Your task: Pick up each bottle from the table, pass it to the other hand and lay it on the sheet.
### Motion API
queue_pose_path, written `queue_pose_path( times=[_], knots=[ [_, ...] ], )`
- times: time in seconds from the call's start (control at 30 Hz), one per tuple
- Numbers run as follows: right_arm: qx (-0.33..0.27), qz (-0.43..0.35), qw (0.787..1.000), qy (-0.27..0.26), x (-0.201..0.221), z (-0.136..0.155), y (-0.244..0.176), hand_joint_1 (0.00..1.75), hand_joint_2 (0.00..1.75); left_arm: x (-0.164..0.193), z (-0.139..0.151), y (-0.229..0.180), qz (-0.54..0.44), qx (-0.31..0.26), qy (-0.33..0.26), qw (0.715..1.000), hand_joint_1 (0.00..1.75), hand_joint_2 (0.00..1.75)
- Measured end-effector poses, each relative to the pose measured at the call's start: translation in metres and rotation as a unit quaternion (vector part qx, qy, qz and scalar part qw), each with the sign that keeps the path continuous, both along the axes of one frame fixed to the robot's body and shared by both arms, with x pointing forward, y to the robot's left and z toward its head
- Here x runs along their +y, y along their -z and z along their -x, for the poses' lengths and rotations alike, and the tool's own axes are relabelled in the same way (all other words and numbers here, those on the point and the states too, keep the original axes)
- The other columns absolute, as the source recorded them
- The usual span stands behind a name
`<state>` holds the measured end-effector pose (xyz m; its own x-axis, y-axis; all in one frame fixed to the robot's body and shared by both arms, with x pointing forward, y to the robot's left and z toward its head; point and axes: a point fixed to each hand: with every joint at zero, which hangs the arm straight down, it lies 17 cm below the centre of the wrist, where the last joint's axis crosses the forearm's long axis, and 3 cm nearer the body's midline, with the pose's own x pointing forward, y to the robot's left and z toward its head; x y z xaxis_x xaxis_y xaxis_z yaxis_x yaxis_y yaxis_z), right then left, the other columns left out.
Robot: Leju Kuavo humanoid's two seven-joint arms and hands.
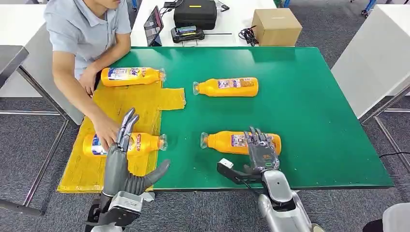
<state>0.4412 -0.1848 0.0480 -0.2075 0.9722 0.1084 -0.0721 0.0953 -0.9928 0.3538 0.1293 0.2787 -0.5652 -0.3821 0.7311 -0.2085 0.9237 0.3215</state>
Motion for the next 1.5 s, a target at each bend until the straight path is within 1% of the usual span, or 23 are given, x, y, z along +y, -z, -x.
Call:
queue_pose_path(
  times=[0.13, 0.2, 0.43, 0.57, 0.67, 0.83, 1.23, 1.5],
  knots=[
    [-0.015, 0.016, 0.999, 0.032, -0.014, -0.003, -0.007, 0.00, 1.75, 0.001, 0.001, 0.001, -0.002, 0.001, -0.003, 1.000, 0.00, 1.75],
    [-0.020, 0.023, 0.999, 0.039, -0.016, -0.003, -0.009, 0.00, 1.75, 0.001, 0.002, 0.000, -0.005, 0.000, -0.004, 1.000, 0.00, 1.75],
    [-0.026, 0.026, 0.999, 0.013, -0.010, -0.004, -0.012, 0.00, 1.75, 0.000, 0.002, 0.000, -0.006, 0.001, -0.002, 1.000, 0.00, 1.75],
    [-0.021, 0.021, 0.999, 0.012, -0.016, -0.011, -0.009, 0.00, 1.75, -0.001, 0.002, -0.001, -0.004, 0.000, 0.002, 1.000, 0.00, 1.75],
    [-0.015, 0.017, 1.000, 0.014, -0.019, -0.013, -0.006, 0.00, 1.75, -0.001, 0.001, -0.001, -0.002, 0.000, 0.003, 1.000, 0.00, 1.75],
    [0.006, 0.015, 0.999, 0.032, -0.035, -0.020, 0.012, 0.00, 1.75, -0.003, 0.000, -0.003, -0.001, -0.001, 0.006, 1.000, 0.00, 1.75],
    [0.020, 0.009, 0.997, 0.068, -0.059, -0.031, 0.021, 0.00, 1.75, -0.007, -0.003, -0.001, 0.000, 0.003, 0.014, 1.000, 0.00, 1.75],
    [0.016, 0.001, 0.998, 0.067, -0.060, -0.040, 0.020, 0.00, 1.75, -0.015, -0.003, -0.002, 0.000, 0.000, 0.025, 1.000, 0.00, 1.75]
  ],
)
